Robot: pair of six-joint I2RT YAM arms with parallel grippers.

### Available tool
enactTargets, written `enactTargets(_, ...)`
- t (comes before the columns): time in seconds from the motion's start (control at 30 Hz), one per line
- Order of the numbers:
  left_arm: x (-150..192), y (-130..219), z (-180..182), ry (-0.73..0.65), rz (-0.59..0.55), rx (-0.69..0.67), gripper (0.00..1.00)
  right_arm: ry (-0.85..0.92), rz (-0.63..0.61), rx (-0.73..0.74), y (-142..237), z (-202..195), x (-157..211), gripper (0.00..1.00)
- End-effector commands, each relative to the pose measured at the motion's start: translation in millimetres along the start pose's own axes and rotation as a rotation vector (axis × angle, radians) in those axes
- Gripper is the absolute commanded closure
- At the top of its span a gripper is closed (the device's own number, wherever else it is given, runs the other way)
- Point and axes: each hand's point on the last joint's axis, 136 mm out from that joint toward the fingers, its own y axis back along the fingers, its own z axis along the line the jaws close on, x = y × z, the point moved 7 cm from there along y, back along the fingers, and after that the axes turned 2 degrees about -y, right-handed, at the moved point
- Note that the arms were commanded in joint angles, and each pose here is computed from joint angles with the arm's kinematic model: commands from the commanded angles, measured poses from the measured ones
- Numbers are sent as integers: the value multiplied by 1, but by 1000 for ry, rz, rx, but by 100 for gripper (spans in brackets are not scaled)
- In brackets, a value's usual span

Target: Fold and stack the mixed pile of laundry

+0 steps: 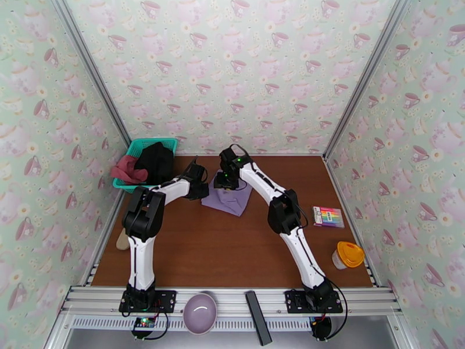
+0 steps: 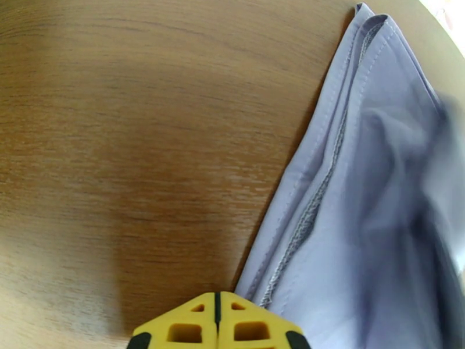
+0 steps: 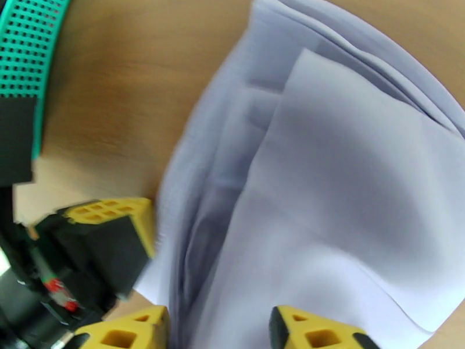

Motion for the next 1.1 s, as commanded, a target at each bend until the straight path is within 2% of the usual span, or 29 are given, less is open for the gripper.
enactTargets(0.0,70,-28,-6,-13,300,42,100,47,-94,-93,33,26,-16,44)
enactTargets(0.17,65,-22,-7,-25,288,32,100,82,-138,-51,67,22,-13,44)
enactTargets(0.27,61,-13,-5,-34,271,16,100,72,-131,-28,66,7,-1,57)
enactTargets(0.43,40,19,-5,-41,194,31,100,41,-32,-44,21,-13,23,91)
enactTargets(0.53,24,46,-13,-72,135,51,100,31,16,-54,-10,-17,35,100)
enactTargets(0.8,-10,93,-19,-114,-16,33,98,21,94,-76,-52,-12,60,100)
enactTargets(0.97,-15,117,-24,-97,-68,50,94,31,92,-85,-50,-11,61,100)
enactTargets(1.07,-4,130,-29,-109,-57,52,93,46,48,-71,-26,-16,46,89)
